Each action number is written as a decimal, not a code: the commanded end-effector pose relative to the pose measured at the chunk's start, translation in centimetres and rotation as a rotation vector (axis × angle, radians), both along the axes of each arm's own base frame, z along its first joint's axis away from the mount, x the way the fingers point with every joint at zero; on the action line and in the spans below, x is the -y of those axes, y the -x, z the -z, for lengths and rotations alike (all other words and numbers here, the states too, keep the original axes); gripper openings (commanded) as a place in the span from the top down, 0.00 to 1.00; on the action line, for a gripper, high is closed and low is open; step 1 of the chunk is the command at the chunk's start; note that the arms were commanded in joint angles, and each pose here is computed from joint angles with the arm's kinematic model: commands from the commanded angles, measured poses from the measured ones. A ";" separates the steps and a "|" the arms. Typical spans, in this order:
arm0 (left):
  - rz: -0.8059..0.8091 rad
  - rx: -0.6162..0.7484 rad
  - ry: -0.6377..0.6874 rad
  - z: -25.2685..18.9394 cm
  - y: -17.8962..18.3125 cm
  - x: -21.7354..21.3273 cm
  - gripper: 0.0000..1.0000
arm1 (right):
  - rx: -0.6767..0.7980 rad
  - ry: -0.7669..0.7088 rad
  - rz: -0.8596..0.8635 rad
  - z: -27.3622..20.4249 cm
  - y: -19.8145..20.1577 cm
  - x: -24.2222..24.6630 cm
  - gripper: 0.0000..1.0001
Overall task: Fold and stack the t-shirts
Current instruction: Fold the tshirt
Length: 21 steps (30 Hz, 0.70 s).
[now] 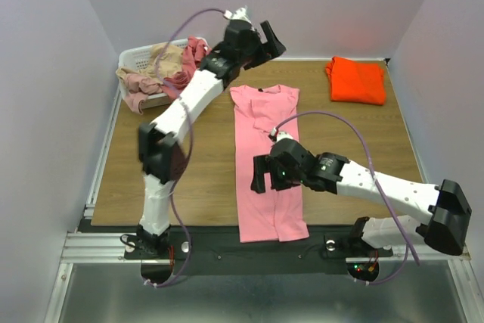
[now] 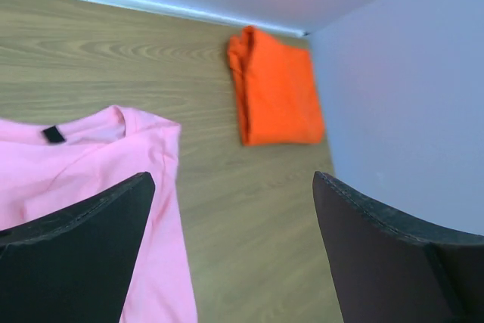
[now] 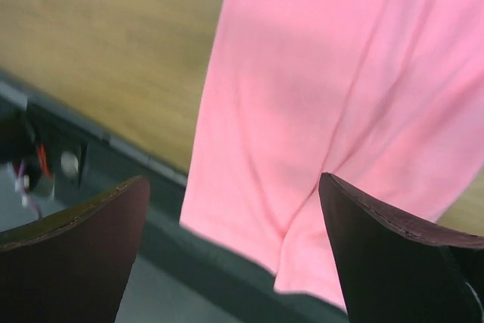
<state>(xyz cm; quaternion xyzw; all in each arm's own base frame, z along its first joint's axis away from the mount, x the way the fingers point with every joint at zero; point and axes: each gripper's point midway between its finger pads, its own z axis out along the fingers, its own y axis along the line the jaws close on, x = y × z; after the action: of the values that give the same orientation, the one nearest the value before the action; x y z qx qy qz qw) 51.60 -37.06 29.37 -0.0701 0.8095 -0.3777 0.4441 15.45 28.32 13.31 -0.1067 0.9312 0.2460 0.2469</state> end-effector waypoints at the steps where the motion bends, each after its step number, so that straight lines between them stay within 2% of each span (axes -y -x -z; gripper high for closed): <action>1: -0.076 0.255 0.012 -13.8 7.7 -6.6 0.01 | 0.149 0.065 0.179 -2.3 -7.1 2.2 0.00; 2: -0.086 0.174 -0.039 -9.4 8.8 -7.5 0.01 | 0.153 0.059 0.192 -2.9 -8.4 2.3 0.00; 3: -0.111 0.233 0.003 -12.2 11.4 -9.5 0.01 | 0.131 0.105 0.244 -1.5 -10.5 3.6 0.00; 4: -0.118 0.223 0.003 -11.0 12.7 -10.3 0.01 | 0.131 0.126 0.264 -1.2 -11.6 4.0 0.00; 5: -0.114 0.132 -0.057 -4.9 14.1 -10.8 0.01 | 0.153 0.178 0.286 -0.7 -12.9 4.6 0.00; 6: -0.134 0.162 0.020 -6.4 16.3 -12.0 0.01 | 0.152 0.215 0.303 0.0 -14.5 4.6 0.00; 7: -0.140 0.148 0.023 -4.9 17.3 -12.6 0.01 | 0.158 0.241 0.313 0.3 -15.5 4.5 0.00; 8: -0.136 0.079 -0.018 -0.2 18.6 -13.1 0.01 | 0.160 0.269 0.316 0.8 -16.3 4.6 0.00; 9: -0.130 0.071 0.001 0.1 20.2 -13.5 0.01 | 0.174 0.262 0.331 0.1 -17.8 4.4 0.00; 10: -0.141 -0.011 -0.034 4.2 21.2 -14.1 0.01 | 0.146 0.320 0.328 2.4 -18.7 4.5 0.00; 11: -0.140 -0.043 -0.030 5.4 22.4 -14.5 0.02 | 0.143 0.340 0.341 3.1 -19.5 4.6 0.00; 12: -0.131 -0.112 -0.050 8.8 24.1 -14.9 0.01 | 0.131 0.376 0.351 4.4 -21.0 4.8 0.00; 13: -0.129 -0.133 -0.030 8.8 24.4 -14.6 0.01 | 0.143 0.361 0.364 3.7 -21.7 4.7 0.00; 14: -0.125 -0.182 -0.048 11.5 25.8 -15.2 0.01 | 0.112 0.397 0.353 5.7 -22.3 4.8 0.00; 18: -0.048 -0.216 -0.038 13.9 29.1 -14.7 0.01 | 0.096 0.444 0.335 8.2 -24.8 4.5 0.00; 21: -0.024 -0.188 -0.024 13.3 30.4 -15.2 0.01 | 0.106 0.488 0.338 9.7 -26.5 4.5 0.00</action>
<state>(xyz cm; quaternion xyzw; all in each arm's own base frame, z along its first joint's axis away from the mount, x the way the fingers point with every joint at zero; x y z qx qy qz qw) 20.54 -20.70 9.63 -0.1039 0.9072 -0.2681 0.3072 38.95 23.95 2.88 -0.0083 0.9636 -0.0079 0.2670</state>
